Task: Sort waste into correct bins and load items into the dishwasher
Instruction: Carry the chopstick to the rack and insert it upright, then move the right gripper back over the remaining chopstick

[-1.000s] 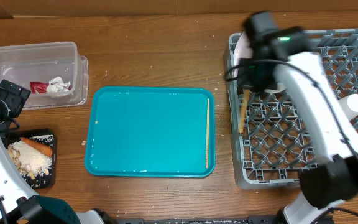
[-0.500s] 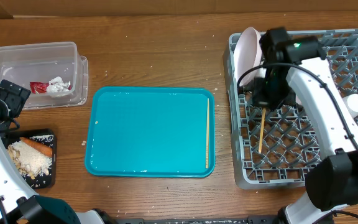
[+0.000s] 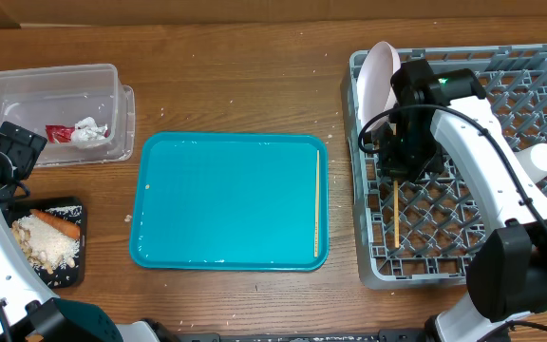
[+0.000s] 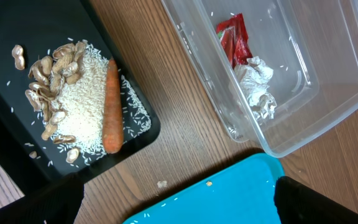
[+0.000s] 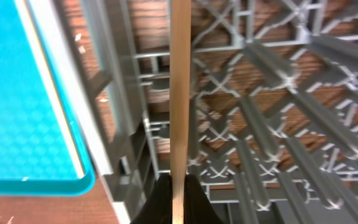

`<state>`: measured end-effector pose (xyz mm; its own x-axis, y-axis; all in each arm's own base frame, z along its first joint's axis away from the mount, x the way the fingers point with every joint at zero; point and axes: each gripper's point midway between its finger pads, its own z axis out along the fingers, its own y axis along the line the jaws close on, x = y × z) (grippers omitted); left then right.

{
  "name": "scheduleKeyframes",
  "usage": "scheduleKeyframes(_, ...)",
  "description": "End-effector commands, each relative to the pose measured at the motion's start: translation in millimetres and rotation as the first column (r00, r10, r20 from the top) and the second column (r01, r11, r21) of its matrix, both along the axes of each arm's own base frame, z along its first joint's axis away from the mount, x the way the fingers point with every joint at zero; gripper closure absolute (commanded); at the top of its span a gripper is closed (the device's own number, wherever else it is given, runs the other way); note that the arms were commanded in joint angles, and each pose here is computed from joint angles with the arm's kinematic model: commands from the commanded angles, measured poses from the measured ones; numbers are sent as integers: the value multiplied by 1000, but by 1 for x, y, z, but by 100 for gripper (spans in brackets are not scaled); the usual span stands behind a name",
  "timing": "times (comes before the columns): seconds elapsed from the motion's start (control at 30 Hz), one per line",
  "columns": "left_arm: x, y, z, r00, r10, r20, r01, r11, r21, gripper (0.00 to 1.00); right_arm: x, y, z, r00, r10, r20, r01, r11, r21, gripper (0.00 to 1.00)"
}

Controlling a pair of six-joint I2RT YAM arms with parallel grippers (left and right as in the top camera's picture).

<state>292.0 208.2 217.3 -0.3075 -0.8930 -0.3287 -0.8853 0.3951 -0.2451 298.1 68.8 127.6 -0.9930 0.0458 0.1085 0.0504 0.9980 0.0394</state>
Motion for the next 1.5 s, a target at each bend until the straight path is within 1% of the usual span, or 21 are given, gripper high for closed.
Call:
scheduleKeyframes(0.0,0,1,1,1000,-6,-4,6,1000,11,0,-3,19,3,996,86,2,-86,990,108,96)
scheduleKeyframes(0.4,0,1,1,1000,-6,-4,6,1000,11,0,-5,35,3,988,152,19,-153,983,100,96)
scheduleKeyframes(0.67,0,1,1,1000,-6,-4,6,1000,10,0,-11,31,-1,989,151,-6,-150,986,78,96)
scheduleKeyframes(0.83,0,1,1,1000,-6,-4,6,1000,10,0,-19,28,-16,988,146,-40,-143,987,74,96)
scheduleKeyframes(0.97,0,1,1,1000,-6,-4,6,1000,10,0,-15,29,-18,989,147,-24,-145,987,75,95)
scheduleKeyframes(1.07,0,1,1,1000,-6,-4,6,1000,10,0,-14,28,-19,989,147,-22,-145,987,68,87)
scheduleKeyframes(1.27,0,1,1,1000,-6,-4,6,1000,11,0,-15,28,-18,989,147,-25,-145,987,68,60)
scheduleKeyframes(1.33,0,1,1,1000,-6,-4,6,1000,11,0,-17,28,-17,989,143,-35,-140,988,67,58)
scheduleKeyframes(1.47,0,1,1,1000,-6,-4,6,1000,11,0,-21,27,-3,993,105,-53,-102,993,58,57)
